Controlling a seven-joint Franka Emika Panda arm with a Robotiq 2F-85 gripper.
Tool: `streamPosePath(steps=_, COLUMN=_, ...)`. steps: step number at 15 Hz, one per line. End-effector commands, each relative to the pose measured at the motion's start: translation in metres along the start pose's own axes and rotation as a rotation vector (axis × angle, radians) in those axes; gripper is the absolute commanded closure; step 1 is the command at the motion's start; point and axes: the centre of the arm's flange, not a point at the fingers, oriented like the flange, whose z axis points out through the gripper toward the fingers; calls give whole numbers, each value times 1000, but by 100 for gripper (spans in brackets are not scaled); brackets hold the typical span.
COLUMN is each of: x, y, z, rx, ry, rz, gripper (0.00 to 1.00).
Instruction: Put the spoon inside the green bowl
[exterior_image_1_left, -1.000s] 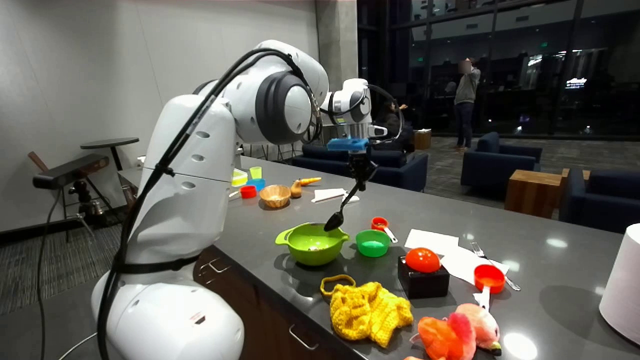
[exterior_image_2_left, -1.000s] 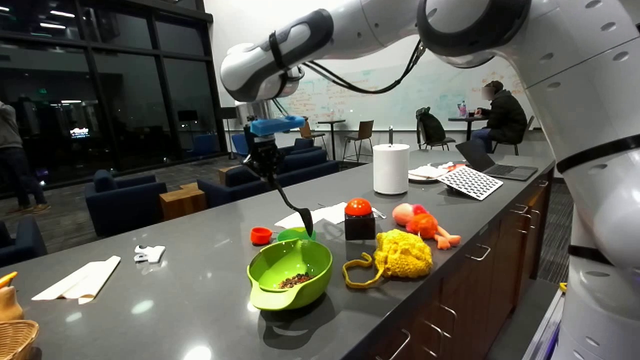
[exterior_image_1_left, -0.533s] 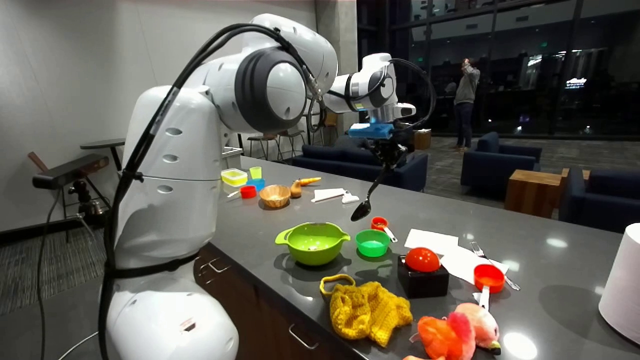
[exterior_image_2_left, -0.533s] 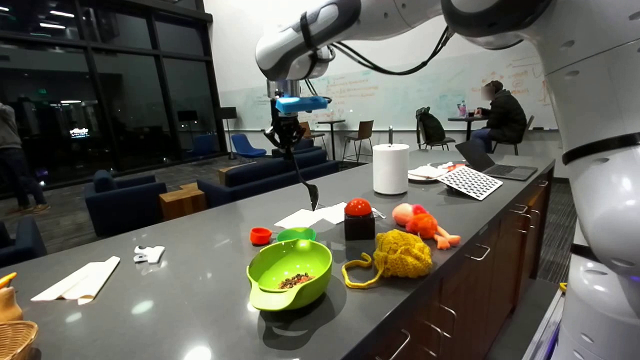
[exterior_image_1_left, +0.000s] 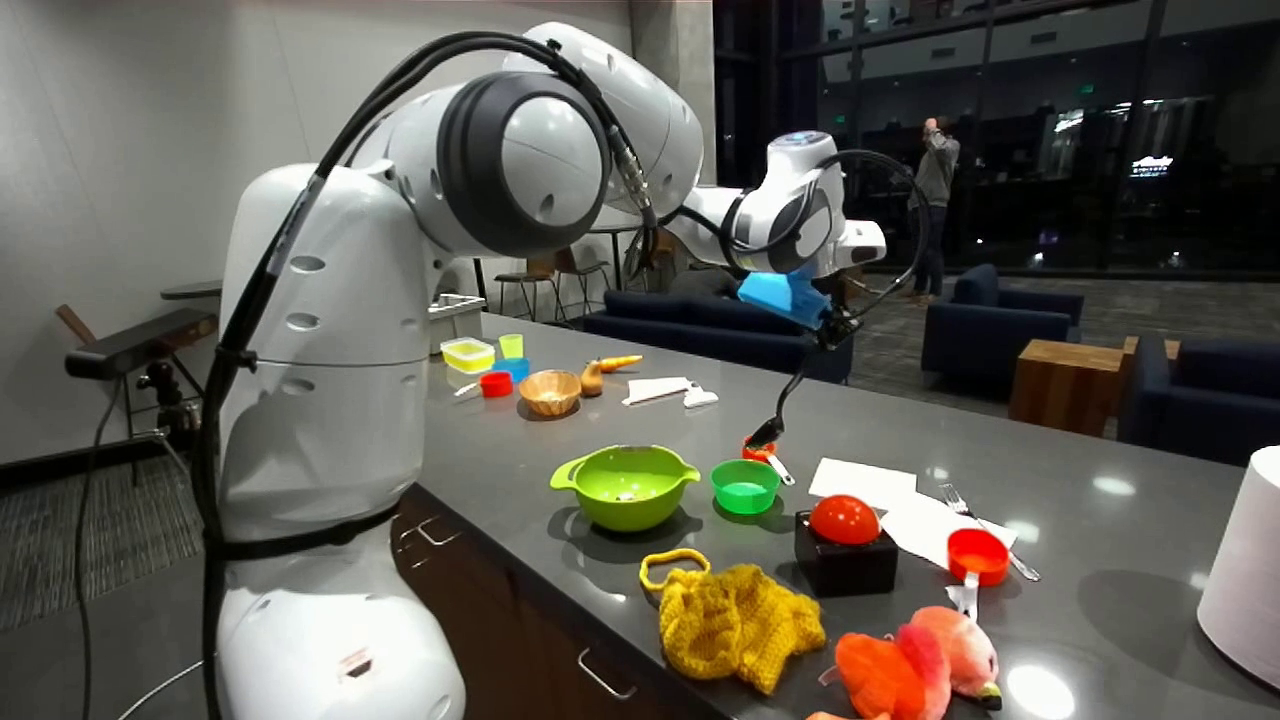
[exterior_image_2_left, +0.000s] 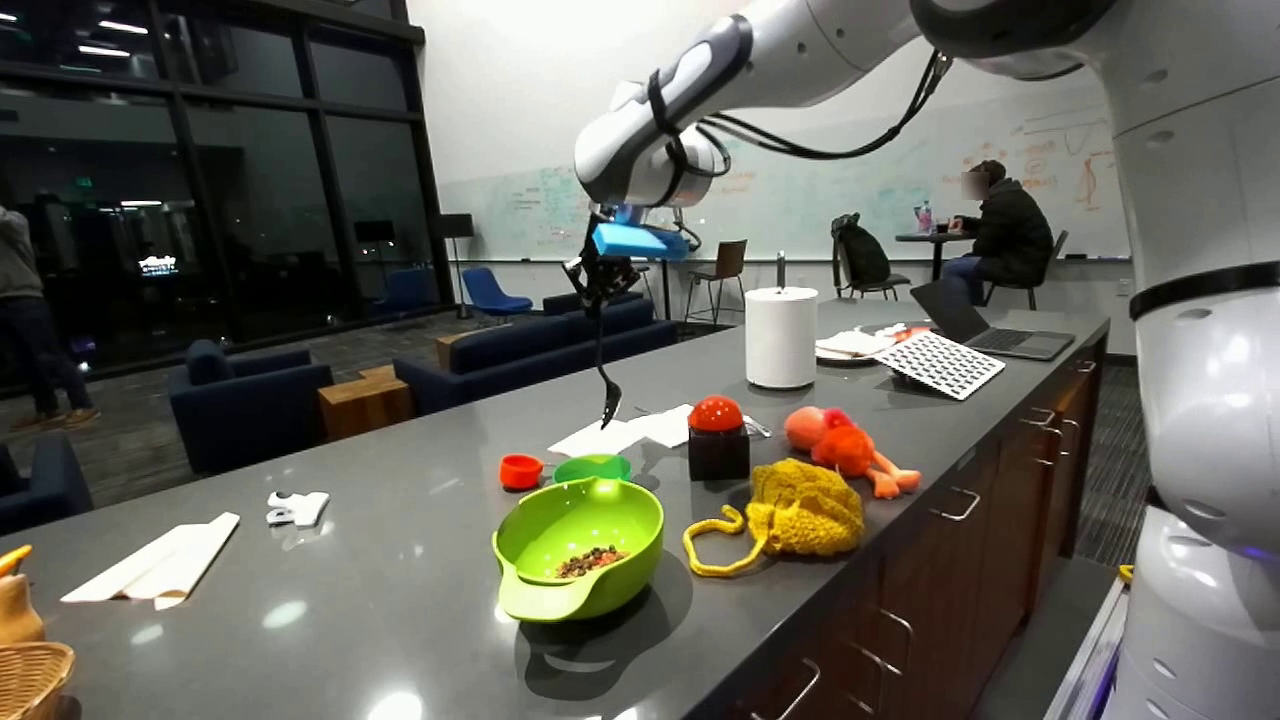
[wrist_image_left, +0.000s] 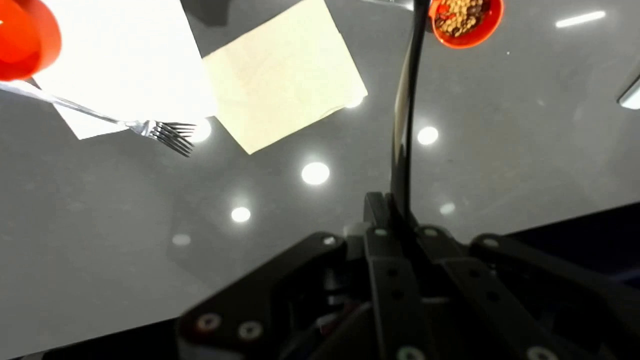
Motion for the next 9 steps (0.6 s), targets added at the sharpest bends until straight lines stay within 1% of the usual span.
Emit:
streamPosePath(steps=1, x=-35, y=33, z=0, rx=103, ry=96, rz=54, gripper=99)
streamPosePath(steps=5, x=-61, y=54, z=14, rx=163, ry=158, rz=114, gripper=99)
streamPosePath(steps=9, x=-94, y=71, z=28, rx=222, ry=160, rz=172, gripper=99)
